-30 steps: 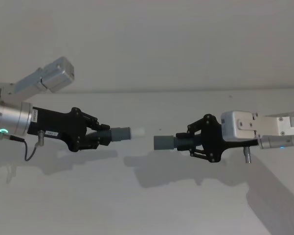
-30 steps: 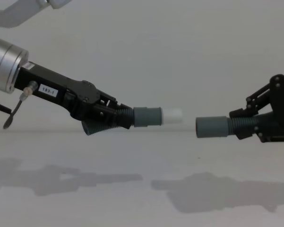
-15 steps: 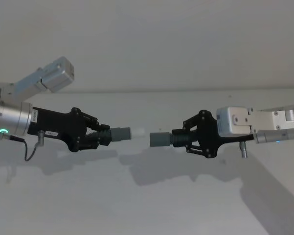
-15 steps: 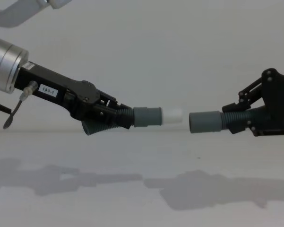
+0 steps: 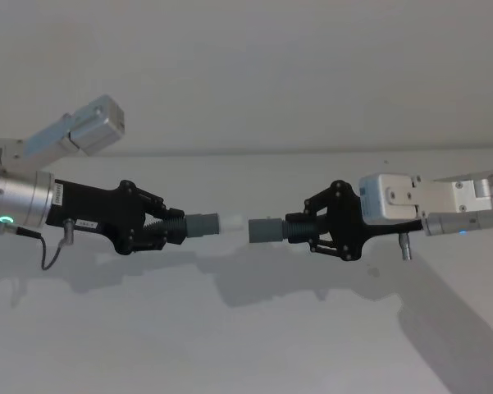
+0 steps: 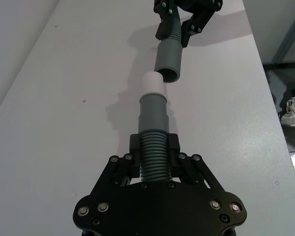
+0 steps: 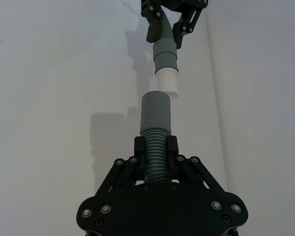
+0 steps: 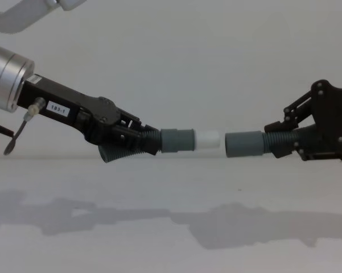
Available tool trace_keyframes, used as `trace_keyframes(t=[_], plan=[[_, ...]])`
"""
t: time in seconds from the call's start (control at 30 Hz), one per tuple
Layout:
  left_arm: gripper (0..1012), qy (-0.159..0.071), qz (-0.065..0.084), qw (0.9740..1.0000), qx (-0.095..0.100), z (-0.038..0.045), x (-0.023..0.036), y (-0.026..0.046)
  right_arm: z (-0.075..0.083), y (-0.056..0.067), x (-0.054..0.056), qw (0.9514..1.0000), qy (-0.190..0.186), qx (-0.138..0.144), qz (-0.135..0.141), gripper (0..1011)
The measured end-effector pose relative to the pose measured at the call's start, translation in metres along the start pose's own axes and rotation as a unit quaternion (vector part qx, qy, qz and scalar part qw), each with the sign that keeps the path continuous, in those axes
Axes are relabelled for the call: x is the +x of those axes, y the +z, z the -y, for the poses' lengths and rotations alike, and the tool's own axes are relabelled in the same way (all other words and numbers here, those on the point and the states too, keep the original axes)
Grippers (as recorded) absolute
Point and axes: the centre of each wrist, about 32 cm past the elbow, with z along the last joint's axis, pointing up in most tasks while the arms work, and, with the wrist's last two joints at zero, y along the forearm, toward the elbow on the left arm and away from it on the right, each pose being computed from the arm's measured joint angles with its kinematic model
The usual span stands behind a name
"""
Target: Use both hands to pick up one end of the pipe from the table, align the ends, and insert them.
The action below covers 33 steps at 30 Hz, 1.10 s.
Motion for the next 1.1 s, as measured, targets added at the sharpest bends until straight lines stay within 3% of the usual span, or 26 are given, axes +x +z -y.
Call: trace_keyframes(t=[1.1], plan=[[292,0.000,0.000,1.0000,0.000,0.0000,0.0000,0.0000,-0.009,-0.003,0.014,1.0000,0.005,0.004,-0.004,230]])
